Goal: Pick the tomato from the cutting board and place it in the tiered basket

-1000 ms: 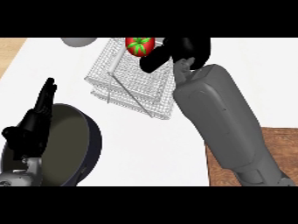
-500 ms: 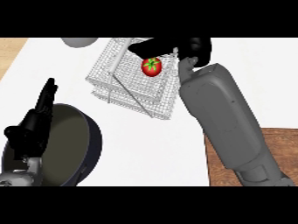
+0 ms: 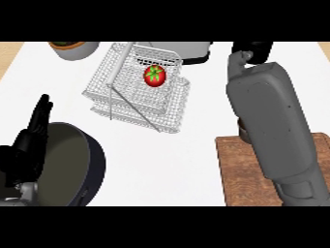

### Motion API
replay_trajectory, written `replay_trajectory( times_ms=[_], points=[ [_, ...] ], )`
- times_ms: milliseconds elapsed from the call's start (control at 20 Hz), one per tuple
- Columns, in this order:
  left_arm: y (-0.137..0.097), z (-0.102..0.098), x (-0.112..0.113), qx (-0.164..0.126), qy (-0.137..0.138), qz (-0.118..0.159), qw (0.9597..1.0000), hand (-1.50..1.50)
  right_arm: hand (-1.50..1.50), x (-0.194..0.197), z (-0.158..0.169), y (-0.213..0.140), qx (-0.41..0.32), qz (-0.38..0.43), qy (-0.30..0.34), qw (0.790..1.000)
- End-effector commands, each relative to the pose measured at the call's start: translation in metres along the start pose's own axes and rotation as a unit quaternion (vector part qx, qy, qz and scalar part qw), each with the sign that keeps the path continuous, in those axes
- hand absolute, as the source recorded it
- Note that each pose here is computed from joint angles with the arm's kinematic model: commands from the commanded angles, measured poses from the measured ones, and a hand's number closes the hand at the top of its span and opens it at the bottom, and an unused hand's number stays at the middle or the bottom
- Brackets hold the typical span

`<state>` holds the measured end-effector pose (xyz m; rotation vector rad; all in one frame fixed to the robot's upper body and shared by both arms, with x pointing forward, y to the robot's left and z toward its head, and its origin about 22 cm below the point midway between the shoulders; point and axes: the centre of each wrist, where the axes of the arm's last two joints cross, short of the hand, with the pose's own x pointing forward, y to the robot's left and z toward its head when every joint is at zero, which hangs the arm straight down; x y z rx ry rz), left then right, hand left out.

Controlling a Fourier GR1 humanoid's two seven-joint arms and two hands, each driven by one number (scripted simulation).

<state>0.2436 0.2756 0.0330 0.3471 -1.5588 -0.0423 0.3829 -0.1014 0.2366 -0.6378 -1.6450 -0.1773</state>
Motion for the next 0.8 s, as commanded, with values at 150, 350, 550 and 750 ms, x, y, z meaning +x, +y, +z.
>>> replay_trajectory(
  times_ms=[150,350,550,750],
  points=[
    [-0.016,0.045,-0.062,-0.006,0.141,0.019,0.9898,0.00,-1.50,-0.014,-0.024,-0.077,-0.065,-0.032,0.031,0.997],
    [-0.010,0.046,-0.063,0.007,0.147,0.016,0.9891,0.00,-1.50,-0.031,-0.021,-0.116,-0.055,-0.021,0.039,0.997],
    [0.001,0.050,-0.059,0.014,0.146,0.023,0.9889,0.00,-1.50,-0.032,-0.019,-0.168,-0.040,-0.017,0.038,0.998],
    [-0.003,0.050,-0.053,0.016,0.147,0.030,0.9886,0.00,-1.50,-0.042,-0.008,-0.212,-0.013,-0.026,0.027,0.999]
  ],
)
